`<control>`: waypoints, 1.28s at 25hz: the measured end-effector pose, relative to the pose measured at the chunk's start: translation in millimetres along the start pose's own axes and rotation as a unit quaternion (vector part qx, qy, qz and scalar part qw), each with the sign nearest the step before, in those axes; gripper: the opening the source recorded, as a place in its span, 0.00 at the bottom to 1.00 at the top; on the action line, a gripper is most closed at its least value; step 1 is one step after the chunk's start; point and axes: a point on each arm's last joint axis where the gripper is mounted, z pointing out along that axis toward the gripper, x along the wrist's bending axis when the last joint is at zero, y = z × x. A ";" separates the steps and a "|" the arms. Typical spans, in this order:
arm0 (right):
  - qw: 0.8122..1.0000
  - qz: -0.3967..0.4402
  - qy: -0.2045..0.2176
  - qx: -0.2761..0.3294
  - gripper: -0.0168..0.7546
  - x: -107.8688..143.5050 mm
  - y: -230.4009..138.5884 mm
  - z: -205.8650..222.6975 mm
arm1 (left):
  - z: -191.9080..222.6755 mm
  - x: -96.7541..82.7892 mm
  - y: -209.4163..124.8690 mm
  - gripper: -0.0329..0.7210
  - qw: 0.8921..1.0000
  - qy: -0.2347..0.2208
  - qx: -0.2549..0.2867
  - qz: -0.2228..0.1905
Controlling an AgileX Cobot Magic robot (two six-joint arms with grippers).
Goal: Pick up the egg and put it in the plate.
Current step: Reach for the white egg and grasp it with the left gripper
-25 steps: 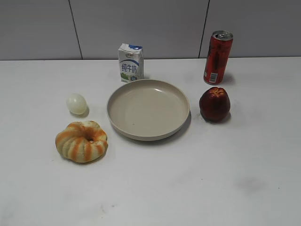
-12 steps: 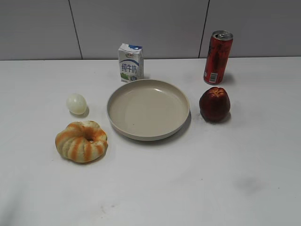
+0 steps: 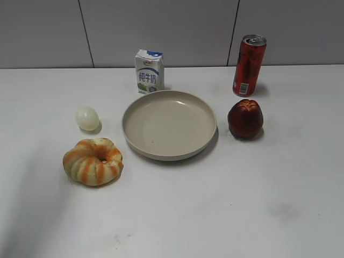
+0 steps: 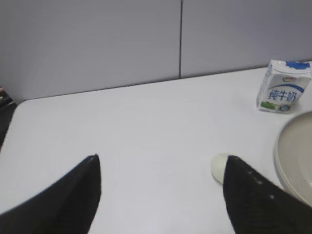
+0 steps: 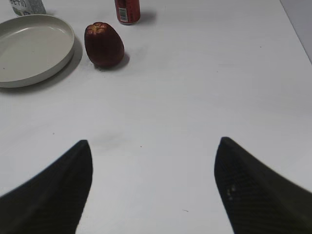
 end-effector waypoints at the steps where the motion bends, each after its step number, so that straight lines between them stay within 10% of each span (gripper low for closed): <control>1: 1.000 0.000 0.000 0.000 0.78 0.0 0.0 0.0 | 12.9 -4.3 4.8 0.83 1.000 -0.012 0.025 0.005; 15: 1.000 0.000 0.000 0.000 0.78 0.0 0.0 0.0 | 184.6 -65.6 3.8 0.86 0.945 -0.109 0.303 0.061; 32: 1.000 0.000 0.000 0.000 0.78 0.0 0.0 0.0 | 293.8 -86.9 -60.7 0.93 0.907 -0.134 0.398 0.024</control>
